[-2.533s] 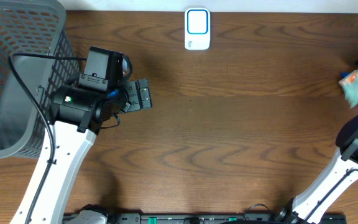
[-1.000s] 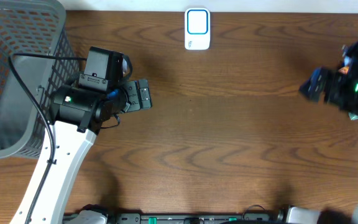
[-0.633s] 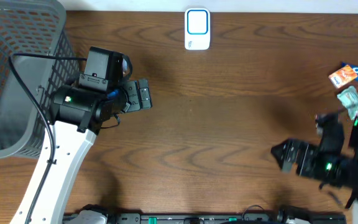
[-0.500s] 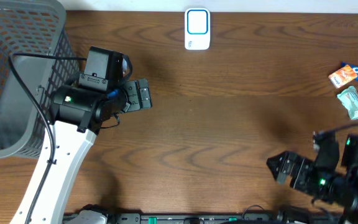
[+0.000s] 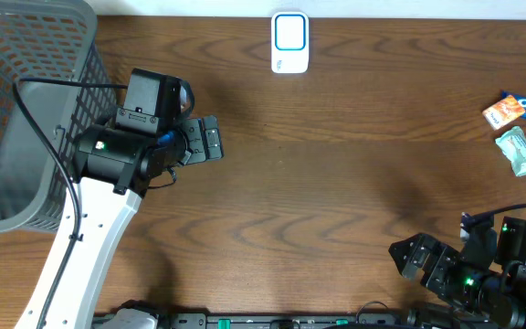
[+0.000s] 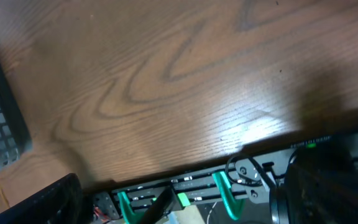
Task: Scan the item barcode
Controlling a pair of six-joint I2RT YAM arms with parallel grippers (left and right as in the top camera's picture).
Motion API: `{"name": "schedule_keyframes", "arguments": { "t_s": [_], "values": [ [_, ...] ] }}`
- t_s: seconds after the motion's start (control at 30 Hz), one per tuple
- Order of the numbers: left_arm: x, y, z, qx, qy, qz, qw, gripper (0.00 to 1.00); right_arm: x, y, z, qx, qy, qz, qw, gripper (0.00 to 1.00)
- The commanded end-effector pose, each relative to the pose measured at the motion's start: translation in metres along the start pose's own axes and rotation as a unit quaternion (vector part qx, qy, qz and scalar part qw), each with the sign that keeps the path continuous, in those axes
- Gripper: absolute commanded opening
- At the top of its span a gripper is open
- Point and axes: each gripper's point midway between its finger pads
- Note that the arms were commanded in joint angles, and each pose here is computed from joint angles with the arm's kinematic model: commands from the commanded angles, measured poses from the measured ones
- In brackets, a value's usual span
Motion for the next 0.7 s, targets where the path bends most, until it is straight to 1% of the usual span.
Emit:
{"name": "schedule_keyframes", "arguments": {
  "t_s": [0.0,0.1,0.17,0.33,0.43,0.53,0.67],
  "values": [
    [-0.002,0.004,0.001,-0.008,-0.001,0.006,1.000,0.98,-0.001,0.000,0.003,-0.002,-0.003,-0.048,0.999,0.99],
    [-0.002,0.004,0.001,-0.008,-0.001,0.006,1.000,0.98,-0.006,0.007,0.005,-0.024,-0.012,-0.089,0.996,0.99],
    [-0.002,0.004,0.001,-0.008,-0.001,0.006,1.000,0.98,-0.010,0.017,0.009,-0.055,-0.032,-0.135,0.989,0.99],
    [-0.002,0.004,0.001,-0.008,-0.001,0.006,1.000,0.98,-0.020,0.033,0.022,-0.119,-0.112,-0.247,0.955,0.99],
    [-0.002,0.004,0.001,-0.008,-0.001,0.006,1.000,0.98,-0.023,0.031,0.032,-0.128,-0.147,-0.269,0.943,0.99],
    [-0.002,0.004,0.001,-0.008,-0.001,0.006,1.000,0.98,-0.029,0.038,0.037,-0.144,-0.195,-0.312,0.919,0.99],
    [-0.002,0.004,0.001,-0.008,-0.001,0.006,1.000,0.98,-0.043,0.054,0.033,-0.171,-0.284,-0.374,0.866,0.99]
  ]
}}
Point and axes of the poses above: each gripper's point midway between its finger pads, its own z axis out along the fingers, its own y axis along the line the jaws close on, x = y × z, and after that the axes turned 2 degrees about -z, right-handed
